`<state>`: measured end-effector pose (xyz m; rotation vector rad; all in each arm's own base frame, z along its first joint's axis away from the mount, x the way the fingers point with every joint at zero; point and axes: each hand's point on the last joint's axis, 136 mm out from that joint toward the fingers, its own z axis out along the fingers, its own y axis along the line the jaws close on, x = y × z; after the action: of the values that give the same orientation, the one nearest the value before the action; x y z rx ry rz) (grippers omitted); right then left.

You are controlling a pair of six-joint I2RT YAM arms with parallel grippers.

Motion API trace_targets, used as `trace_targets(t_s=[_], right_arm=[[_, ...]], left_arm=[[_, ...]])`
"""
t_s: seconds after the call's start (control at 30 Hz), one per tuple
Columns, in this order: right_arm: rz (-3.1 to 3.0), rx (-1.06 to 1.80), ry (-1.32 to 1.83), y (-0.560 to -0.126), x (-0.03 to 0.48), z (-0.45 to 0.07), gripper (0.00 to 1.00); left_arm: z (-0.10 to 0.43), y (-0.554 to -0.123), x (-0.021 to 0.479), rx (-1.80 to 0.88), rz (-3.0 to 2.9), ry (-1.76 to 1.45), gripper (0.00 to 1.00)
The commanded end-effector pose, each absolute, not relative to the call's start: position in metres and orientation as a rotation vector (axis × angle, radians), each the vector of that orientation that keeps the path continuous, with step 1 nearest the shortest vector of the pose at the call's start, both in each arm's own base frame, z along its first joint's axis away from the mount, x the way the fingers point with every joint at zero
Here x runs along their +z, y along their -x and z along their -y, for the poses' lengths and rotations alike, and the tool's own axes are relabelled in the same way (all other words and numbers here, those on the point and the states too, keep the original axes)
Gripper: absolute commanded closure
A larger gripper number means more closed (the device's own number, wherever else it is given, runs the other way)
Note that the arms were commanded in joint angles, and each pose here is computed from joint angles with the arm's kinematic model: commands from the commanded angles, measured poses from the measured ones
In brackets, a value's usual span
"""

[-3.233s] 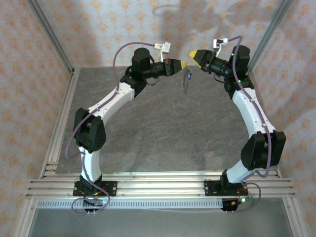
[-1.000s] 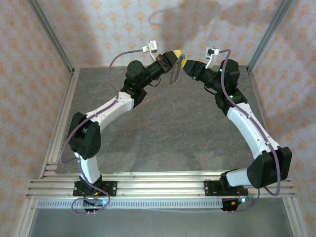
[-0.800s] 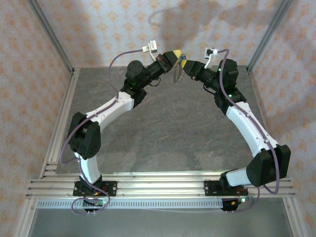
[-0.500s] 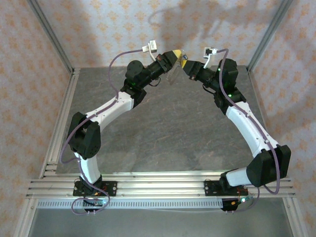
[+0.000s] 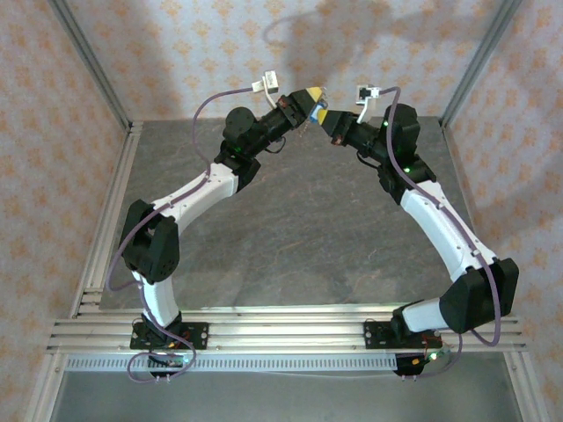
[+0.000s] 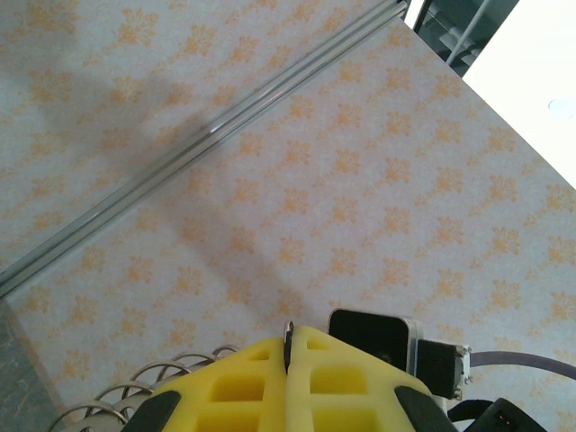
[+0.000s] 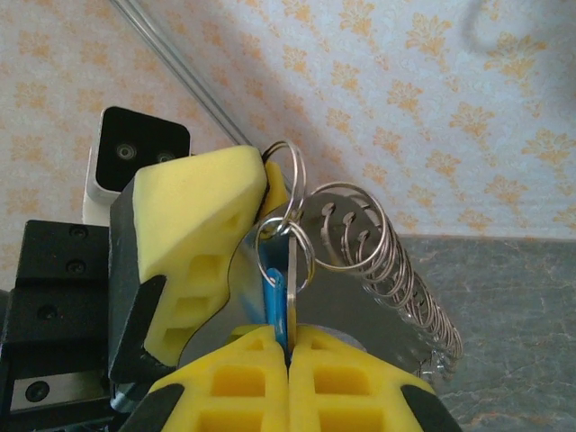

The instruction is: Put the keys on the keyring

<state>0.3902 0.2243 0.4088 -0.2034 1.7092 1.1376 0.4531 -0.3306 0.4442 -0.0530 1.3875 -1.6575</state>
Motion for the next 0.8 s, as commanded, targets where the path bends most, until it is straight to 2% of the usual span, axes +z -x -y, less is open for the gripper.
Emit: trace_targets(t_s=[0.0, 0.37, 0.77], right_arm=[[-1.652, 1.169, 0.292, -0.38, 0.428, -0.24, 1.0], [-1.656, 1.185, 0.291, -0.38, 0.426, -0.246, 1.0], [-1.633, 1.406, 0.389, -0.371, 0.434, -0.27, 1.0]], left_arm=[[0.324, -0.425, 0.492, -1.7, -1.261, -0.02, 1.0], [0.324, -0.424, 0.493, -1.71, -1.256, -0.024, 1.0], [0.322, -0.418, 0.5, -1.746, -1.221, -0.025, 1.0]])
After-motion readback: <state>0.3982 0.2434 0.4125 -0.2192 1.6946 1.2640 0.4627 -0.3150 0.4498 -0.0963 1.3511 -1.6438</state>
